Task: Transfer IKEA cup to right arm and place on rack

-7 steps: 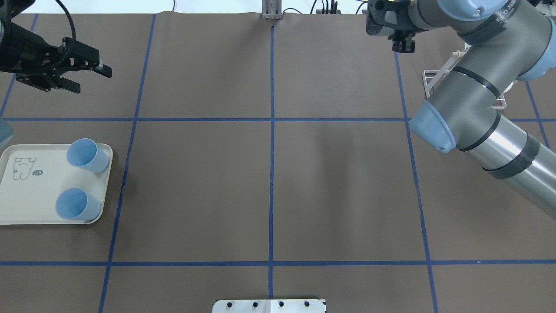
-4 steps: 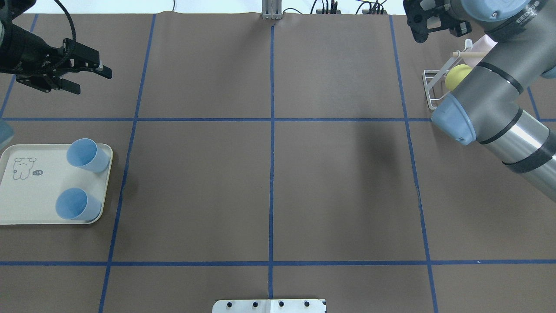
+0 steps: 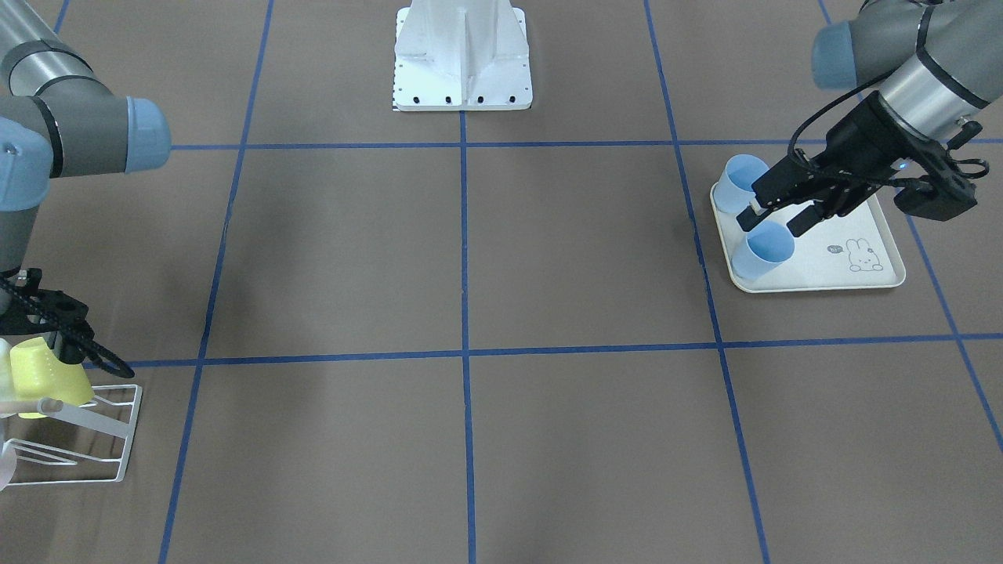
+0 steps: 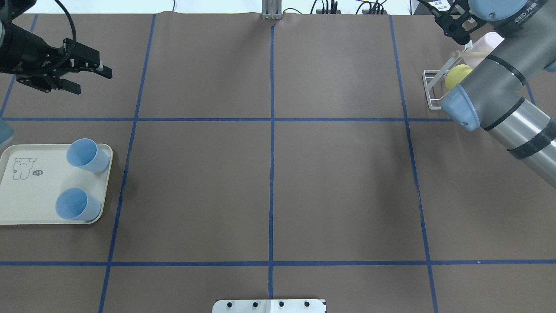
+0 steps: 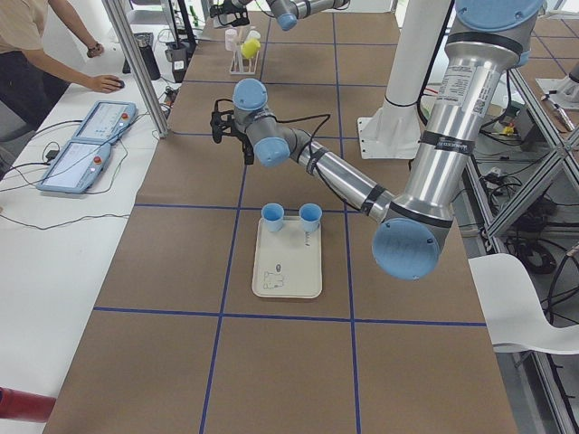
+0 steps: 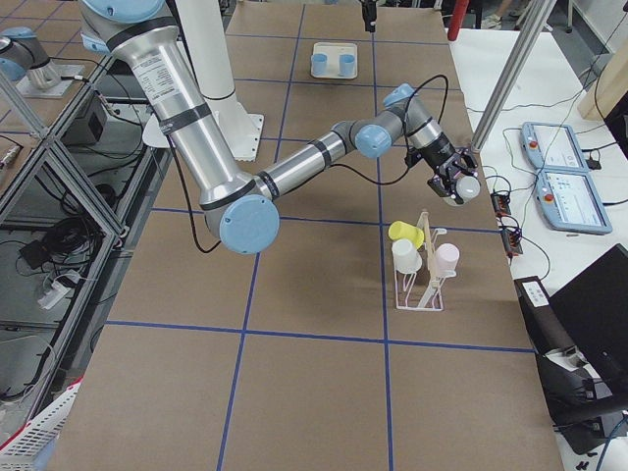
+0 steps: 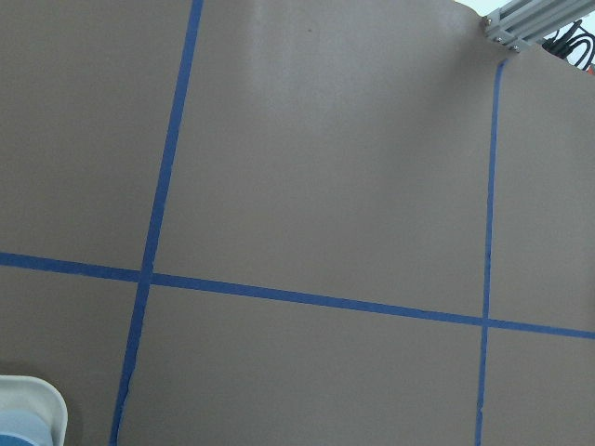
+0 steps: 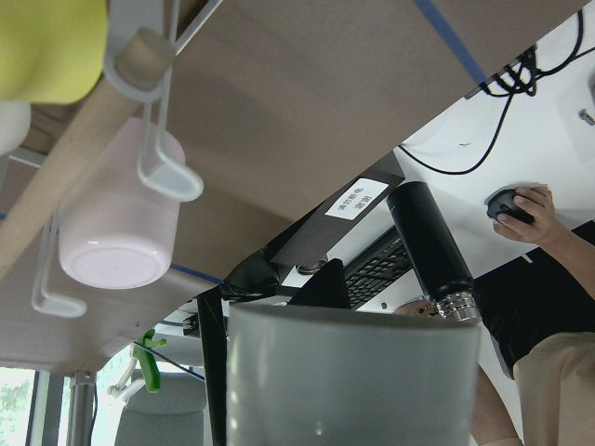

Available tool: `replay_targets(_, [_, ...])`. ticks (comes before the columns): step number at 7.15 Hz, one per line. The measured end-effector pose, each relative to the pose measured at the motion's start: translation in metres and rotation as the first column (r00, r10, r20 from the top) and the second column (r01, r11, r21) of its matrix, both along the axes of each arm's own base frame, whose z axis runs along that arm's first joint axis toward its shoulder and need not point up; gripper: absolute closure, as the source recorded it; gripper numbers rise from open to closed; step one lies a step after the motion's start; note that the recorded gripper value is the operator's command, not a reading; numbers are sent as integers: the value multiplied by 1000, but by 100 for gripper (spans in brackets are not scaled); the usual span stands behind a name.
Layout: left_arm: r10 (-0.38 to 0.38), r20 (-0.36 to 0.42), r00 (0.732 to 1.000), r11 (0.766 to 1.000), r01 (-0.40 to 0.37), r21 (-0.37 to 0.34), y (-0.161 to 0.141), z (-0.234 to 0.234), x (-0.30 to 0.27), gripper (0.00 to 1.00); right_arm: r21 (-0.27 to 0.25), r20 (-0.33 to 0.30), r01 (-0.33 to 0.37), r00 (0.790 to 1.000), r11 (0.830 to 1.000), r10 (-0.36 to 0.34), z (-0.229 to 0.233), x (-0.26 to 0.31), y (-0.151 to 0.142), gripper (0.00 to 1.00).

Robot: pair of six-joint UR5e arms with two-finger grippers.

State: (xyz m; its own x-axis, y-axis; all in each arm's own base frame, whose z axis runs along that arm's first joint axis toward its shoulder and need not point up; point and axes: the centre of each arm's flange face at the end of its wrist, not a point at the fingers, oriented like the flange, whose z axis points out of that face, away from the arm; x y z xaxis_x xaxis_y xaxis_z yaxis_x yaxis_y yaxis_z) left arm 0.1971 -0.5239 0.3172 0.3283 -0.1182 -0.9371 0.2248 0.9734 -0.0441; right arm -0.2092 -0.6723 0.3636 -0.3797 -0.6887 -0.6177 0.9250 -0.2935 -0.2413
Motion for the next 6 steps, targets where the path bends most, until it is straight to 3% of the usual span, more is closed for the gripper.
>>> replay_targets(2, [-1,0,1000,1000,1,0,0,0,0,0,-10,-66,-1,998,1000,0,31,-5,-3,62])
replay_targets(6, [0,0,1000,1000,0,-1,0,0,1,0,3,-103,-12,995,1000,12,69,-37,10,51])
